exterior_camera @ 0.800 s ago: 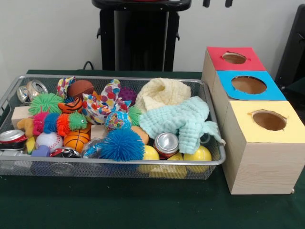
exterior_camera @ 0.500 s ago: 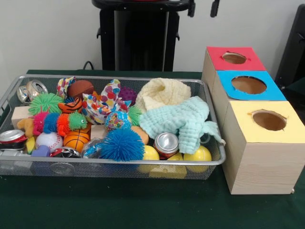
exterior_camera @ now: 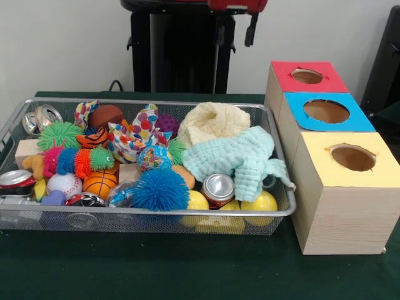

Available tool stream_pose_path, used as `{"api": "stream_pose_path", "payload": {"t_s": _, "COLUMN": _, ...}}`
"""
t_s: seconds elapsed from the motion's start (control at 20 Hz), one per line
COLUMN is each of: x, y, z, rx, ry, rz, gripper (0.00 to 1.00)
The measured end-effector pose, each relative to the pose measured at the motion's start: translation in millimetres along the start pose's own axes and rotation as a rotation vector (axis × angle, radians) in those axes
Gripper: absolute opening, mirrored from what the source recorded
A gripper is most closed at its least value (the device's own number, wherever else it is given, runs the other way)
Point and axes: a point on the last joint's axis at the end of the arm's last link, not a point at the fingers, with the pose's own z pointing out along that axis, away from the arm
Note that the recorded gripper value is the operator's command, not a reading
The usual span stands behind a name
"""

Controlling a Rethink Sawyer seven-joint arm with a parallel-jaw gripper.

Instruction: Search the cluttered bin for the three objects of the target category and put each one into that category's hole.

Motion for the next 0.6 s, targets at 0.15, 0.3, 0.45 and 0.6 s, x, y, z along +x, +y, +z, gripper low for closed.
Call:
{"api": "stream_pose_path", "payload": {"t_s": 0.15, "x": -5.5, "y": -18, "z": 9, "rx": -0.002, "ry": 0.013, "rz": 0.024, "gripper": 1.0}}
{"api": "stream_pose_path", "payload": {"t_s": 0.3, "x": -7.6, "y": -37, "z": 16, "rx": -0.004, "ry": 0.025, "rz": 0.049, "gripper": 1.0}}
{"api": "stream_pose_path", "payload": {"t_s": 0.45, "x": -5.6, "y": -58, "z": 21, "rx": -0.005, "ry": 0.036, "rz": 0.076, "gripper": 1.0}}
{"api": "stream_pose_path", "payload": {"t_s": 0.6, "x": -3.8, "y": -82, "z": 23, "rx": -0.005, "ry": 0.037, "rz": 0.104, "gripper": 1.0}}
